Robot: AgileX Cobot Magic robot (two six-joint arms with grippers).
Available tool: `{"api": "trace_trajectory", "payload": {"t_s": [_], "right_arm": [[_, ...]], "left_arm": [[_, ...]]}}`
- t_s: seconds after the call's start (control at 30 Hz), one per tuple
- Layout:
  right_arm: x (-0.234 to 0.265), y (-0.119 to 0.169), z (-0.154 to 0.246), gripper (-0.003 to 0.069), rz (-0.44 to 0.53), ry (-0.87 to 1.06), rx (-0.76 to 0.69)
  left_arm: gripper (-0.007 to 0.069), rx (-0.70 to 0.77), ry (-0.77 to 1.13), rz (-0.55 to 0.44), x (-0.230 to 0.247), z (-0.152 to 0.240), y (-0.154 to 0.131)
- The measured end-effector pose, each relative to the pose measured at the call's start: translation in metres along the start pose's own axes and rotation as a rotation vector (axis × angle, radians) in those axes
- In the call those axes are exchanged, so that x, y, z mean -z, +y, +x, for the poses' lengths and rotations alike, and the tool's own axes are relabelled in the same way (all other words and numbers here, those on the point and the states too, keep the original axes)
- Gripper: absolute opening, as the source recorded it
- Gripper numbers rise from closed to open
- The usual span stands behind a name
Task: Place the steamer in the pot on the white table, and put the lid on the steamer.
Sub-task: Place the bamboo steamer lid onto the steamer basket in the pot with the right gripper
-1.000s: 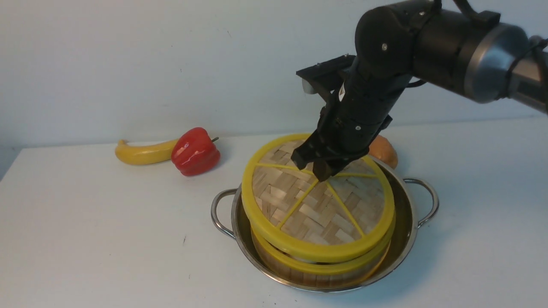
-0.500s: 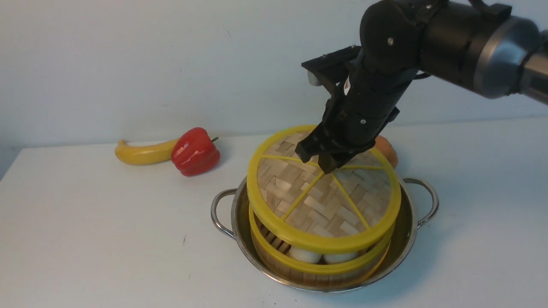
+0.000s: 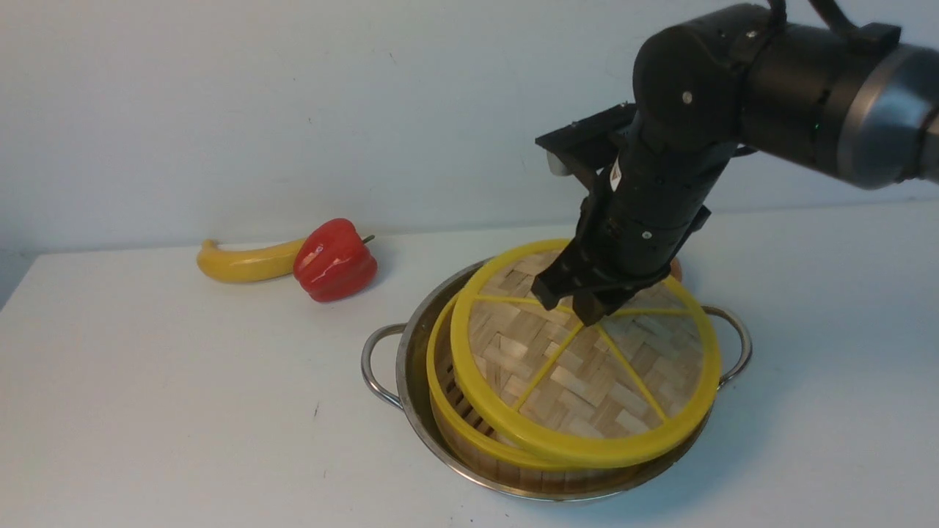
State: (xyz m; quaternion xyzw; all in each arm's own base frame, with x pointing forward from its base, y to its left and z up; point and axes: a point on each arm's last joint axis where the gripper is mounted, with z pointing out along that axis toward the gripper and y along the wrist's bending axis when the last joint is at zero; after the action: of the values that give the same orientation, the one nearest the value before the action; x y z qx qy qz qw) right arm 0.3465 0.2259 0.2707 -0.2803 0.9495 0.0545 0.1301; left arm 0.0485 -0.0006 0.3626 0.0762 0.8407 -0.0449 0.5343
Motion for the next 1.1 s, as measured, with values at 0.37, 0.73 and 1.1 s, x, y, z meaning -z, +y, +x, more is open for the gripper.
{"api": "trace_trajectory", "payload": {"t_s": [0.37, 0.73, 1.1], "right_arm": [[0.000, 0.000, 0.000, 0.0129, -0.001, 0.000, 0.021], [-0.010, 0.000, -0.001, 0.0129, -0.004, 0.021, 0.030], [0.003, 0.005, -0.013, 0.0129, -0.009, -0.042, 0.049]], "left_arm": [[0.0010, -0.001, -0.007, 0.001, 0.000, -0.001, 0.000], [0.0010, -0.001, -0.031, 0.007, 0.000, -0.003, -0.001], [0.0010, -0.001, -0.031, 0.006, 0.000, -0.003, -0.001]]}}
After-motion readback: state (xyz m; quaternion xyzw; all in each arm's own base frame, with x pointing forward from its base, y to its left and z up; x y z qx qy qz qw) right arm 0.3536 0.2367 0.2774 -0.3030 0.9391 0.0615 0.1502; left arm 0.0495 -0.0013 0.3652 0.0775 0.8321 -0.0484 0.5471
